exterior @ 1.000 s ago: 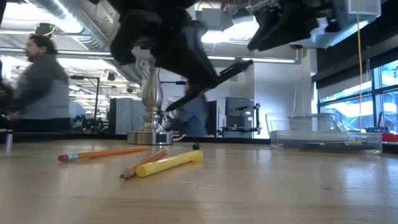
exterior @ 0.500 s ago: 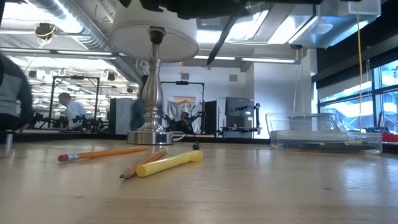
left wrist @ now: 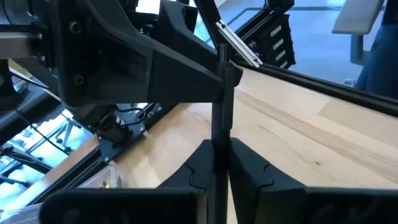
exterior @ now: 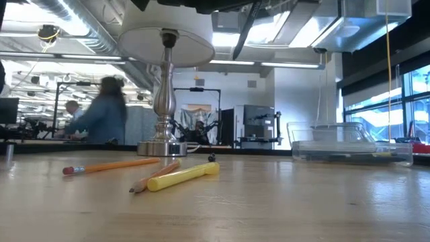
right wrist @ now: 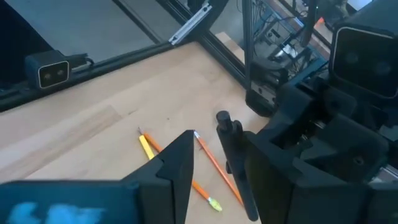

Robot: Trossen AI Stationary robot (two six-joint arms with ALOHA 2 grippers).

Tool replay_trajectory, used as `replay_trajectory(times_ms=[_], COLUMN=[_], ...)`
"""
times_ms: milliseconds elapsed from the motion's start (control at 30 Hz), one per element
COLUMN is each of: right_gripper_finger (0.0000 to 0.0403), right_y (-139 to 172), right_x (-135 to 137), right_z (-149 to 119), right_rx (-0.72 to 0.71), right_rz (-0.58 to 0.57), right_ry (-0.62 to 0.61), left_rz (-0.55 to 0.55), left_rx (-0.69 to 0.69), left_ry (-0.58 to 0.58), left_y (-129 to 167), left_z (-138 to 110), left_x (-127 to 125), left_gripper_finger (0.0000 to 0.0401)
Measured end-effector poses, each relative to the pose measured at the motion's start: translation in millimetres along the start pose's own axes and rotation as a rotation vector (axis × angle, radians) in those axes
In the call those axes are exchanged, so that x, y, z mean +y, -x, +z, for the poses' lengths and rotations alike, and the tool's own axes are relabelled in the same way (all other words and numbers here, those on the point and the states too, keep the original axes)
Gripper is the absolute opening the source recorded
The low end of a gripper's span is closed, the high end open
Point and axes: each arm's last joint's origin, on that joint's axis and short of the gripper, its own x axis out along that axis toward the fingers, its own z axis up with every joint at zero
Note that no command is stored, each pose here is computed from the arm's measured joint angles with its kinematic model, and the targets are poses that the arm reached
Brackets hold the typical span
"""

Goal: Pick & place school supplies into a supply box
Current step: Put the black pen into the transparent supply box

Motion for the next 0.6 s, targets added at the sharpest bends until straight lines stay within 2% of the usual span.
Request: replay_trajectory(times_ms=[600], right_gripper_finger=[0.0139], right_y=[0], right_x=[-3], right_z=[5], right_rx=[-0.051], right_rz=[-0.022], right_ry=[0.002], left_rz=[0.042], left_rx=[-0.088], left_ry=[-0.002], left_y=[-2], left_z=[12], left_x=[-1], left_gripper_finger=[0.0026])
